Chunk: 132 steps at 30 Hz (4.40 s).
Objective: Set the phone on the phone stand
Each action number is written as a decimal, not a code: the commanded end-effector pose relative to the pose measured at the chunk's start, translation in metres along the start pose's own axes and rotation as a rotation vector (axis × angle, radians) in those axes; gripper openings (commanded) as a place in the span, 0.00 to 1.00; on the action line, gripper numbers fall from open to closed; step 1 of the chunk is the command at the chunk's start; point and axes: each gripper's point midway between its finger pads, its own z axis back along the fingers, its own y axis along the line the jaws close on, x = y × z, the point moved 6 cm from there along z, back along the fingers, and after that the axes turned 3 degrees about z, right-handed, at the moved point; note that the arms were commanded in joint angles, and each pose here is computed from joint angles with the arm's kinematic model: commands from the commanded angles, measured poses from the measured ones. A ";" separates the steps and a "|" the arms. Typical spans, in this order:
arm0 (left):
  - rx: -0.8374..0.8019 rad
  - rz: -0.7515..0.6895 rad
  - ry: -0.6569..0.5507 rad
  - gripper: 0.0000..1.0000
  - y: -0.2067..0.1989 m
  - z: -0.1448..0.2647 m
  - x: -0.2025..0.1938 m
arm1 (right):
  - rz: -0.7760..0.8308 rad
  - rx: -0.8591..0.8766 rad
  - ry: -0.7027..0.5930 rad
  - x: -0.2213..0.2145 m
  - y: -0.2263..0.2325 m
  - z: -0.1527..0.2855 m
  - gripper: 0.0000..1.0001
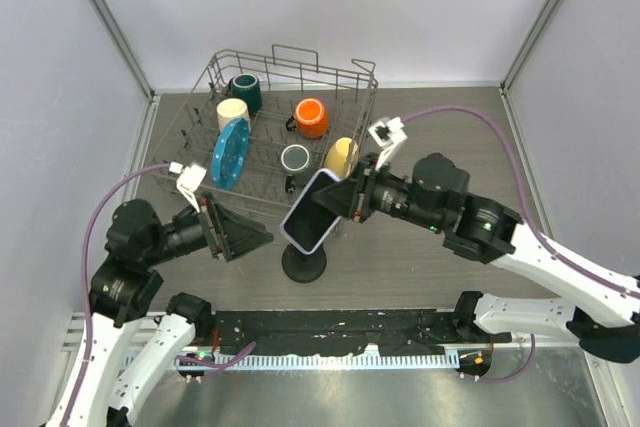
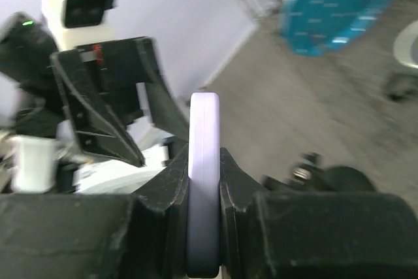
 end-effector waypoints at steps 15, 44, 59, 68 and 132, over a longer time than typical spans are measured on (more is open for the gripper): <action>0.509 0.051 0.133 0.68 0.081 -0.028 -0.031 | 0.118 -0.525 -0.323 0.034 -0.052 0.139 0.01; 0.780 -0.238 0.131 0.34 0.073 -0.078 -0.062 | 0.198 -0.463 -0.061 -0.006 -0.063 0.100 0.01; 0.363 -0.648 0.431 0.00 0.056 -0.060 -0.075 | 0.217 -0.291 0.066 -0.027 -0.052 0.083 0.01; 0.363 -0.660 0.391 0.17 0.055 -0.069 -0.070 | 0.179 -0.148 0.083 -0.038 -0.040 0.076 0.01; 0.329 -0.587 0.199 0.24 0.070 -0.076 -0.083 | 0.267 0.020 0.074 -0.049 -0.033 0.063 0.01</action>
